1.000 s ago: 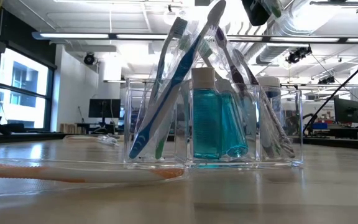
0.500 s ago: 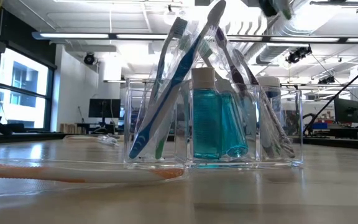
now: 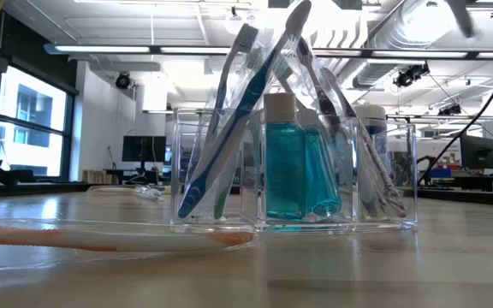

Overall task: Pick & Place toothbrushing station
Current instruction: Put the green toothbrush into the transparent organizer, then put the top right orange toothbrush into the transparent organizer

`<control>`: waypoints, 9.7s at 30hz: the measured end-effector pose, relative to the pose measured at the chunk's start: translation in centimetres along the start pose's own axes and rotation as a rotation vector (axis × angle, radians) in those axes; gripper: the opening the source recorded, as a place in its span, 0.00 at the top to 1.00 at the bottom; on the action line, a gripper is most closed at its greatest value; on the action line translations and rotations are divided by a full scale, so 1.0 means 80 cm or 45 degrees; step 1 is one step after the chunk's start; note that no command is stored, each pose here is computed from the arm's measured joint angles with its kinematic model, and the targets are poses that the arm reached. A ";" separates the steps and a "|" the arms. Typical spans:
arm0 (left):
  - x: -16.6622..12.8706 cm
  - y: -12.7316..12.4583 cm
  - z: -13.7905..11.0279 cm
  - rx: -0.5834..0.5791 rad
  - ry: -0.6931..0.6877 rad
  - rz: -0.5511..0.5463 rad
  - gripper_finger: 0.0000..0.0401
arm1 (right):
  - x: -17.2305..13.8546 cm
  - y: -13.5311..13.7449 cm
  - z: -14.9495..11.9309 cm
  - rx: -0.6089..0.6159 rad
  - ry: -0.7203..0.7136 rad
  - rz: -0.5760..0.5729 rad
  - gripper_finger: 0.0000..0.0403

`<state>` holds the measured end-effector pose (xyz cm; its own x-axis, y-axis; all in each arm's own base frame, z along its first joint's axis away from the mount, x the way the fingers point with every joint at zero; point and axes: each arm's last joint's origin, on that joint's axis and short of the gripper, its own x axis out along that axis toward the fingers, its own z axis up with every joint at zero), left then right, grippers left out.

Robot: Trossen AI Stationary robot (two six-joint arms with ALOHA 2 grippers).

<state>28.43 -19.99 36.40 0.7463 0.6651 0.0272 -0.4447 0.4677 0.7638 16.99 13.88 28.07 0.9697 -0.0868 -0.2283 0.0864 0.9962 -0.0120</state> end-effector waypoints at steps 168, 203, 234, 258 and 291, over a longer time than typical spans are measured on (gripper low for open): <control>0.019 -0.016 -0.239 -0.809 0.371 -0.680 0.44 | 0.156 -0.080 -0.171 0.524 0.129 0.517 0.76; 0.019 -0.016 -0.239 -0.805 0.370 -0.680 0.44 | 0.144 -0.063 -0.162 0.328 0.094 0.582 0.94; 0.019 -0.016 -0.240 -0.797 0.374 -0.680 0.44 | 0.128 -0.063 -0.148 0.269 0.145 0.506 0.79; 0.017 -0.017 -0.244 -0.722 0.391 -0.688 0.44 | 0.064 -0.046 -0.110 0.189 0.168 0.577 0.53; 0.017 -0.017 -0.246 -0.702 0.405 -0.689 0.44 | 0.035 -0.219 0.007 0.177 0.299 -0.425 0.53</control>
<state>20.30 -8.28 22.69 0.7877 0.3609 -0.4993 -0.3058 0.9326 0.1917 18.33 -3.85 28.19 0.8064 -0.3842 -0.4496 0.4323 0.9017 0.0050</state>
